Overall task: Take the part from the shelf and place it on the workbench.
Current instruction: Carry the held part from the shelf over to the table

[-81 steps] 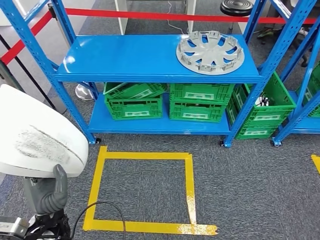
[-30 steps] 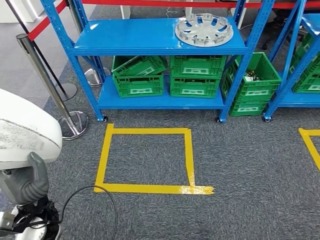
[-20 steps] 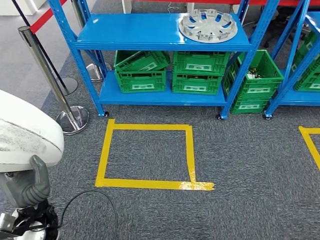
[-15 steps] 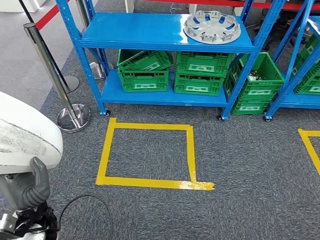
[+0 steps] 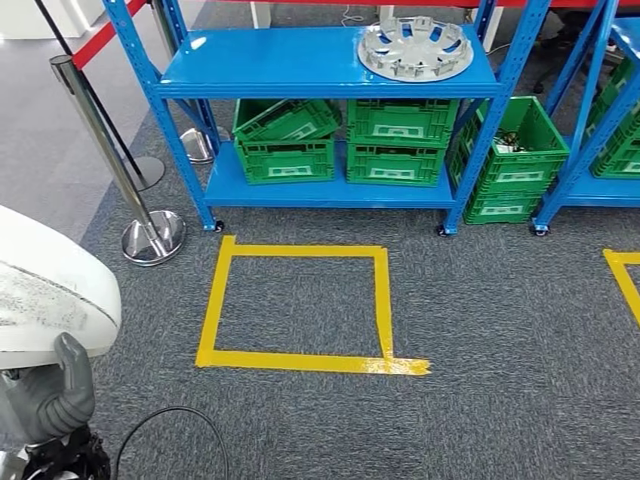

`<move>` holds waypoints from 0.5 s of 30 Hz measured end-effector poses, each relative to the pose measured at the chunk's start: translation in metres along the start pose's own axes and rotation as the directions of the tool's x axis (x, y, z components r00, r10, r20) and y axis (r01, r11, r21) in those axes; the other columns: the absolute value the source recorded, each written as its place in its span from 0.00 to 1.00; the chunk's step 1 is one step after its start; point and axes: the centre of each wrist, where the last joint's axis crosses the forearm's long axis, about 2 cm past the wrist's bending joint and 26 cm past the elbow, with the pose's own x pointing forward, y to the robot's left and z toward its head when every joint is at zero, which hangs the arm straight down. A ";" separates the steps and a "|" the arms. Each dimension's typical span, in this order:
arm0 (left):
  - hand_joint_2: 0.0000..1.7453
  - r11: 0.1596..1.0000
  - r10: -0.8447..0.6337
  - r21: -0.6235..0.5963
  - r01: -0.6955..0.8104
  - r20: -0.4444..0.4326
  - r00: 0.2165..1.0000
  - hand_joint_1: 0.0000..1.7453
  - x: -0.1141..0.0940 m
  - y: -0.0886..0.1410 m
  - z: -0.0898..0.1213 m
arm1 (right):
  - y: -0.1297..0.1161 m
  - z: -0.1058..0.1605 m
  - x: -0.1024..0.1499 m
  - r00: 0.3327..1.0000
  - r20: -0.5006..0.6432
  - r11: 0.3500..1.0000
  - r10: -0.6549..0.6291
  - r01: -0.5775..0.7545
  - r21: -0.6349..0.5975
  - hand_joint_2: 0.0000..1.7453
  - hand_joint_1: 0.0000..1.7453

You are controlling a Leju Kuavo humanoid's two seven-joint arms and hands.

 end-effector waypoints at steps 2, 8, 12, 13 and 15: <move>1.00 1.000 -0.008 0.002 0.008 -0.011 1.000 1.00 0.001 0.001 0.004 | 0.000 0.001 -0.002 1.000 -0.010 1.000 0.013 -0.013 0.002 0.00 0.00; 1.00 1.000 -0.010 0.006 0.010 -0.008 1.000 1.00 0.004 0.003 0.005 | 0.002 0.001 -0.002 1.000 -0.014 1.000 0.027 -0.027 0.012 0.00 0.00; 1.00 1.000 -0.014 0.005 0.014 0.000 1.000 1.00 0.007 0.004 0.006 | 0.003 0.001 -0.001 0.999 -0.016 0.999 0.048 -0.048 0.018 0.00 0.00; 1.00 1.000 -0.015 0.005 0.015 0.004 1.000 1.00 0.008 0.004 0.005 | 0.003 0.001 0.000 0.998 -0.017 0.998 0.064 -0.064 0.021 0.00 0.00; 1.00 1.000 -0.018 0.005 0.018 0.007 1.000 1.00 0.008 0.004 0.005 | 0.003 0.002 -0.001 0.994 -0.022 0.994 0.106 -0.105 0.026 0.00 0.00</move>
